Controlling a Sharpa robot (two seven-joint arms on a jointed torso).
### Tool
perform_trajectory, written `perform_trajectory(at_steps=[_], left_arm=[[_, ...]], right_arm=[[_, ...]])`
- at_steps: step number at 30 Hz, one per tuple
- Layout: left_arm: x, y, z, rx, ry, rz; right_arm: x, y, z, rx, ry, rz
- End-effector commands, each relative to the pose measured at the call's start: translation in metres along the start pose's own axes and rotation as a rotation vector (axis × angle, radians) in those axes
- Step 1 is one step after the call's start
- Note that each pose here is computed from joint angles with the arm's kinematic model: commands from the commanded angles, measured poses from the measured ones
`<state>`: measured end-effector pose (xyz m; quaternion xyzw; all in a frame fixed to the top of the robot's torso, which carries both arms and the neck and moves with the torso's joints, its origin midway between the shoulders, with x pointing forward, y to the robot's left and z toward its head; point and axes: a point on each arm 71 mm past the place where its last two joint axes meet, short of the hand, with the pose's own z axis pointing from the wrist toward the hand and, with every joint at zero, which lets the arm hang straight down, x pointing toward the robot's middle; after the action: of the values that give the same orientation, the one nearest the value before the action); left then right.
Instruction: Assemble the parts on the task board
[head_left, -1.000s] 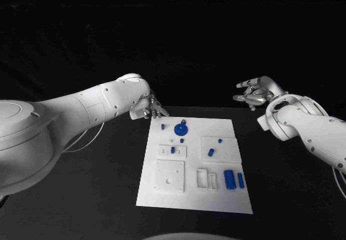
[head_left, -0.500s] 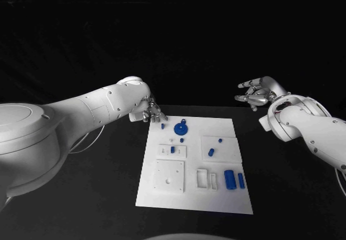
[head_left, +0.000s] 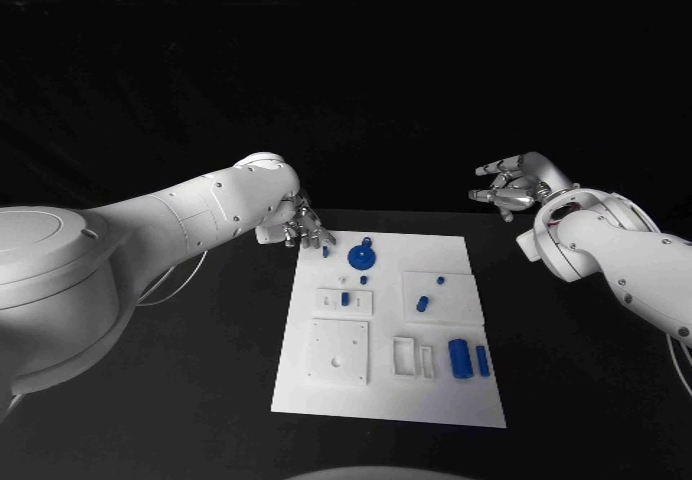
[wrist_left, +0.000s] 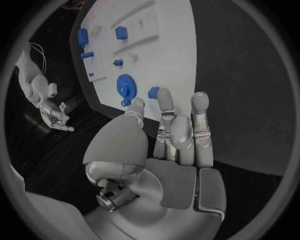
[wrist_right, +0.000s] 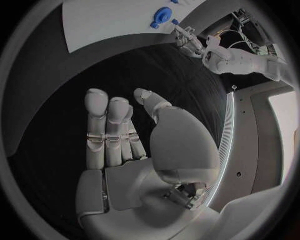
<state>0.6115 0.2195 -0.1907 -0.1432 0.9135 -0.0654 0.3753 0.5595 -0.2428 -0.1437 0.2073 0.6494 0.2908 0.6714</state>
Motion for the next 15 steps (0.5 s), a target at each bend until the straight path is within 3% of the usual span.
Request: perform_trajectory(at_steps=[1,15], left_arm=[[0.0038,-0.0013,-0.0001,0.007,0.050,0.014],[0.0063,-0.0019,0.0009,0.015,0.068,-0.013]], right_arm=[[0.0008,0.0003,0.0002,-0.002,0.008,-0.002],[0.0028,0.0021,0.0011,-0.001,0.001,0.003]])
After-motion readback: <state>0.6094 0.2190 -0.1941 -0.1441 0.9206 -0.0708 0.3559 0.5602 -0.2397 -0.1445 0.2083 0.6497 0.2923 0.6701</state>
